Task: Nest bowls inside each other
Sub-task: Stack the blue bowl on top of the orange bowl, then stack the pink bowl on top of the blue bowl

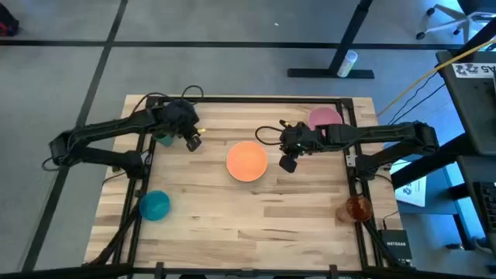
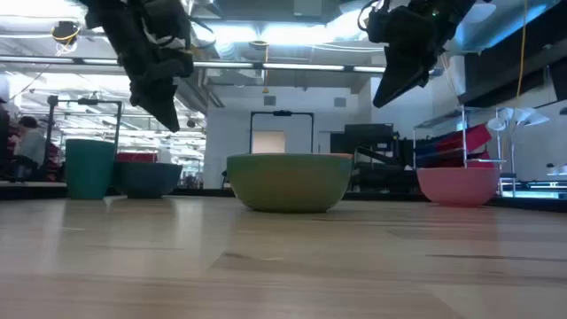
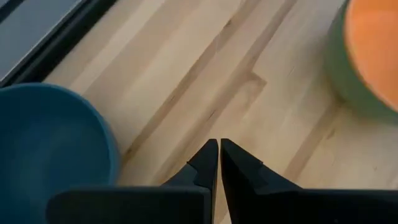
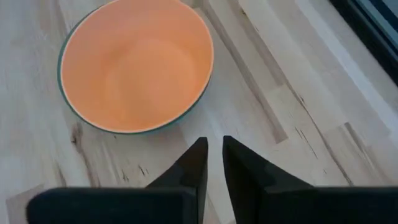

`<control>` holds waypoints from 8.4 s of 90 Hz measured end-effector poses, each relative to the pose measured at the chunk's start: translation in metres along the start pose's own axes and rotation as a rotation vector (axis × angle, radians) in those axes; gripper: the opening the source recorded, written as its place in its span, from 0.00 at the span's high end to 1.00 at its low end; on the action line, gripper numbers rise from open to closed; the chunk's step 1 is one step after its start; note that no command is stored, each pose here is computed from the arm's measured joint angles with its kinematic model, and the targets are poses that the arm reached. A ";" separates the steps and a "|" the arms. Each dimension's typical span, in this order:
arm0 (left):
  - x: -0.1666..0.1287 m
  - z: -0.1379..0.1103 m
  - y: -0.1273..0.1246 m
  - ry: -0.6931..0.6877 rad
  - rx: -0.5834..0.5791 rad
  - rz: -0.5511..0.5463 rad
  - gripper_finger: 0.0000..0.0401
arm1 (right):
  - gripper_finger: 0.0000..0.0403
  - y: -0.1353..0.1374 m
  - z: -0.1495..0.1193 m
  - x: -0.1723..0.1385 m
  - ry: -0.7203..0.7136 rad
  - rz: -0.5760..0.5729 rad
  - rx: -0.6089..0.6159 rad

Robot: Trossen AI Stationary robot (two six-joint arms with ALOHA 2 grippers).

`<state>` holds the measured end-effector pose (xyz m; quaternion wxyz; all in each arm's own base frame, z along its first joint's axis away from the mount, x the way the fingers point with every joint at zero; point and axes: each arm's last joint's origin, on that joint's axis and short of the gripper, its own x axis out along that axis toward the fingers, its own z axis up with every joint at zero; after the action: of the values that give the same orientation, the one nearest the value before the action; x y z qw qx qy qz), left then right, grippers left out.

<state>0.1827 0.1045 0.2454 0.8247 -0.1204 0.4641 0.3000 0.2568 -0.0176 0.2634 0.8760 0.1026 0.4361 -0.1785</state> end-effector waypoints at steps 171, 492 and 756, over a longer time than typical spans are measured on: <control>0.066 -0.004 0.026 0.373 0.180 0.195 0.85 | 0.80 -0.002 -0.003 0.000 0.028 -0.029 -0.037; -0.023 0.087 -0.193 -0.023 0.627 -0.319 1.00 | 1.00 -0.057 -0.050 -0.030 -0.244 -0.055 0.110; 0.062 0.081 -0.208 0.103 0.568 -0.319 0.79 | 1.00 -0.061 -0.065 -0.051 -0.226 -0.069 0.149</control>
<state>0.3897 0.0022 0.2203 0.8374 0.0282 0.5455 0.0189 0.1568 -0.0409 0.2638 0.9029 0.1315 0.3235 -0.2505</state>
